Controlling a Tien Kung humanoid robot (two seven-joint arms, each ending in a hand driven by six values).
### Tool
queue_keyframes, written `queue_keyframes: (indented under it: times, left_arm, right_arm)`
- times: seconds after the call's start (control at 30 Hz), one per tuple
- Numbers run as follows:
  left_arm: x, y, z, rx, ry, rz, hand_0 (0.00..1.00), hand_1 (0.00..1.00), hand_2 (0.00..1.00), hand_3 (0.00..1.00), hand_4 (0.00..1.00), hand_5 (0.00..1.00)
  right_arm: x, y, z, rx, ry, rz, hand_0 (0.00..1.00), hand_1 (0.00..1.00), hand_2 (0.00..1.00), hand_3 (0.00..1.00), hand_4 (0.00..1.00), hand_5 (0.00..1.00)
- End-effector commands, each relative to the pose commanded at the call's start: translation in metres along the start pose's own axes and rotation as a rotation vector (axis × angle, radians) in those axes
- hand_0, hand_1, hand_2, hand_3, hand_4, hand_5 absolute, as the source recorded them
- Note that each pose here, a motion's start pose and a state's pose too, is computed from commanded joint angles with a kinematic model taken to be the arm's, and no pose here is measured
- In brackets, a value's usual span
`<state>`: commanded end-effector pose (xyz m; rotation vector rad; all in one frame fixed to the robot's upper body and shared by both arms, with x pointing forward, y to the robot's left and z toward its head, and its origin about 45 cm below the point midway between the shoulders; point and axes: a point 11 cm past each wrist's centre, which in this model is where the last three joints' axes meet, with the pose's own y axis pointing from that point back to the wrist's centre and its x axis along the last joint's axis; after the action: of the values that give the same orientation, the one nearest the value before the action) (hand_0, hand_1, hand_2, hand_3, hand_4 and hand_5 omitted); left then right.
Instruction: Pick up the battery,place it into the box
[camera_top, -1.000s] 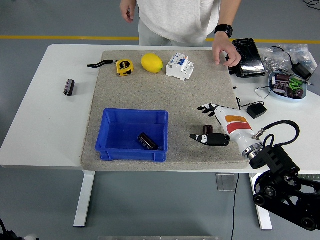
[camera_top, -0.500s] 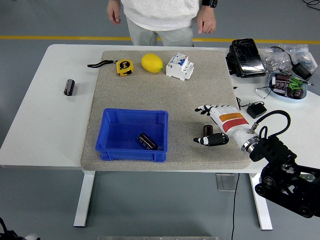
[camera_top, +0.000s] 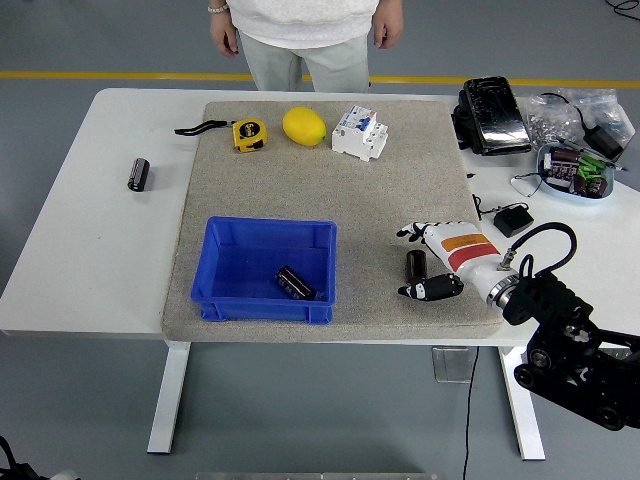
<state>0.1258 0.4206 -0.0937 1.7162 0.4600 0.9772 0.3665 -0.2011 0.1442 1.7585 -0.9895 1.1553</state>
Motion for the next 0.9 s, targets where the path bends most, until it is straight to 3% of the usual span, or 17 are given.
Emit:
queue_keyframes:
  times: [0.3,0.33,0.5,0.53,0.9]
  left_arm:
    - [0.001,0.0,0.001,-0.004,-0.002,-0.001,0.743,0.729,0.788,0.624,0.625,0.511]
    - [0.001,0.0,0.001,-0.005,-0.002,-0.001,0.742,0.731,0.787,0.624,0.625,0.511]
    - [0.001,0.0,0.003,-0.007,-0.006,-0.002,0.742,0.731,0.787,0.624,0.625,0.511]
    - [0.001,0.0,0.003,-0.008,-0.007,-0.002,0.742,0.73,0.79,0.625,0.625,0.51]
    - [0.002,0.001,0.004,-0.012,-0.01,-0.004,0.742,0.731,0.787,0.625,0.626,0.51]
  right_arm:
    - [-0.004,0.002,0.009,-0.019,0.007,-0.018,0.588,0.623,0.666,0.706,0.998,0.32]
    - [-0.005,0.002,0.01,-0.022,0.006,-0.018,0.568,0.599,0.609,0.602,0.891,0.267]
    - [-0.006,0.002,0.013,-0.03,0.009,-0.025,0.568,0.599,0.609,0.602,0.891,0.267]
    - [-0.007,0.002,0.014,-0.03,0.01,-0.026,0.523,0.554,0.56,0.544,0.812,0.239]
    - [-0.009,0.002,0.015,-0.033,0.019,-0.032,0.502,0.525,0.532,0.519,0.778,0.225]
